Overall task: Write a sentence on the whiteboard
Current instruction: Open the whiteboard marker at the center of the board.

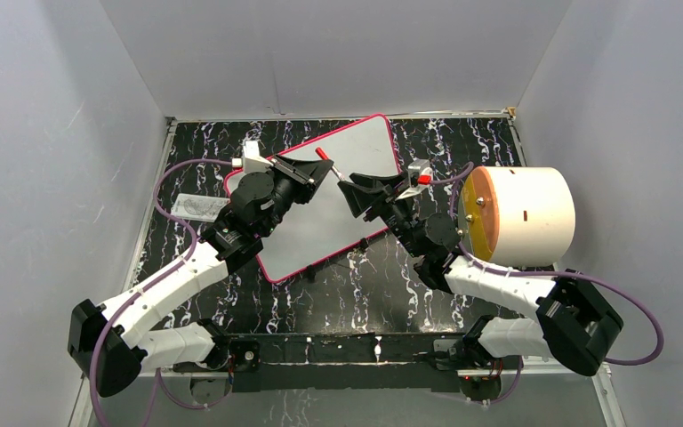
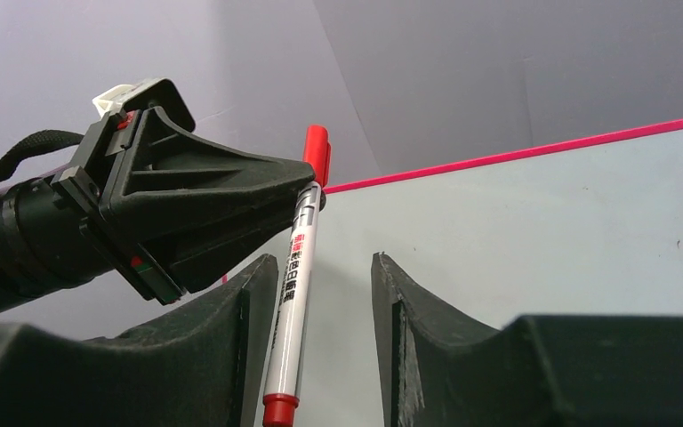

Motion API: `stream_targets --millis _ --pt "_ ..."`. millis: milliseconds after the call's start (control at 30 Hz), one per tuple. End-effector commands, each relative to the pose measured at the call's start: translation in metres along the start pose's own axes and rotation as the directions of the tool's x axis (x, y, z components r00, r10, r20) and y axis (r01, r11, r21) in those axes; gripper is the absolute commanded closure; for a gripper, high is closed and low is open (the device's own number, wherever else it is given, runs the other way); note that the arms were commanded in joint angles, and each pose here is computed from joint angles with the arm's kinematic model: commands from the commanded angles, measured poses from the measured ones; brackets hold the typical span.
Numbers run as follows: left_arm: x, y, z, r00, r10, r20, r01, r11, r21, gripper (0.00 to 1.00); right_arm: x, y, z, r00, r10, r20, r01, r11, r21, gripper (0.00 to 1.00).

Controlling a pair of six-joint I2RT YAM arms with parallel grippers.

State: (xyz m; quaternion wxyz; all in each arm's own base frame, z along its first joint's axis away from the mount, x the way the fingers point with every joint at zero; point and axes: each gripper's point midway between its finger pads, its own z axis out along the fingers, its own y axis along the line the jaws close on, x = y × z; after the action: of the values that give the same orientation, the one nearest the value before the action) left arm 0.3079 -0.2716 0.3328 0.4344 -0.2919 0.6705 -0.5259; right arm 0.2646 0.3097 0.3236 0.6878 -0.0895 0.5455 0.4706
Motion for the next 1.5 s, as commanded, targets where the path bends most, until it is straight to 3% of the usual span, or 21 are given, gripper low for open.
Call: stream_targets --millis 0,300,500,533,667,867,967,1100,1300,1467 --pt "-0.005 -0.008 -0.001 0.999 -0.027 0.037 0.026 0.999 0.026 1.00 -0.027 0.009 0.005 0.995 0.019 0.097 -0.017 1.000 -0.017 0.51" --pt "-0.001 -0.006 0.000 0.998 -0.063 0.027 0.062 0.998 0.023 1.00 -0.028 0.008 0.006 0.995 0.004 0.104 -0.002 1.000 -0.016 0.72" --pt "0.005 0.005 0.001 0.998 -0.056 0.006 0.056 0.998 -0.004 1.00 -0.030 0.012 0.002 0.994 -0.016 0.111 0.021 0.999 -0.040 0.99" --pt "0.005 0.008 0.000 0.999 -0.045 0.005 0.045 0.999 -0.014 1.00 -0.030 0.012 0.000 0.994 -0.021 0.111 0.026 0.999 -0.041 1.00" --pt "0.001 0.023 -0.010 0.999 0.039 0.013 -0.038 0.997 -0.063 0.78 -0.025 0.015 -0.008 0.996 -0.054 0.069 0.058 0.996 -0.065 1.00" --pt "-0.014 0.037 -0.034 0.953 0.304 0.010 -0.301 0.948 -0.107 0.41 -0.005 0.018 -0.026 0.993 -0.084 -0.089 0.076 0.993 -0.086 1.00" --pt "-0.016 0.035 -0.044 0.879 0.476 -0.024 -0.476 0.876 -0.070 0.26 0.004 0.018 -0.036 0.976 -0.114 -0.184 0.099 0.991 -0.088 1.00" --pt "-0.018 0.029 -0.059 0.730 0.680 -0.064 -0.682 0.732 0.001 0.20 0.015 0.012 -0.051 0.933 -0.168 -0.319 0.151 0.985 -0.078 1.00" --pt "-0.006 0.029 -0.083 0.395 0.914 -0.096 -0.889 0.407 0.209 0.18 0.012 0.025 -0.066 0.863 -0.257 -0.435 0.200 0.964 -0.174 1.00" --pt "0.018 0.044 -0.098 0.142 0.987 -0.070 -0.896 0.158 0.414 0.14 0.009 0.035 -0.079 0.814 -0.309 -0.492 0.210 0.946 -0.247 1.00"
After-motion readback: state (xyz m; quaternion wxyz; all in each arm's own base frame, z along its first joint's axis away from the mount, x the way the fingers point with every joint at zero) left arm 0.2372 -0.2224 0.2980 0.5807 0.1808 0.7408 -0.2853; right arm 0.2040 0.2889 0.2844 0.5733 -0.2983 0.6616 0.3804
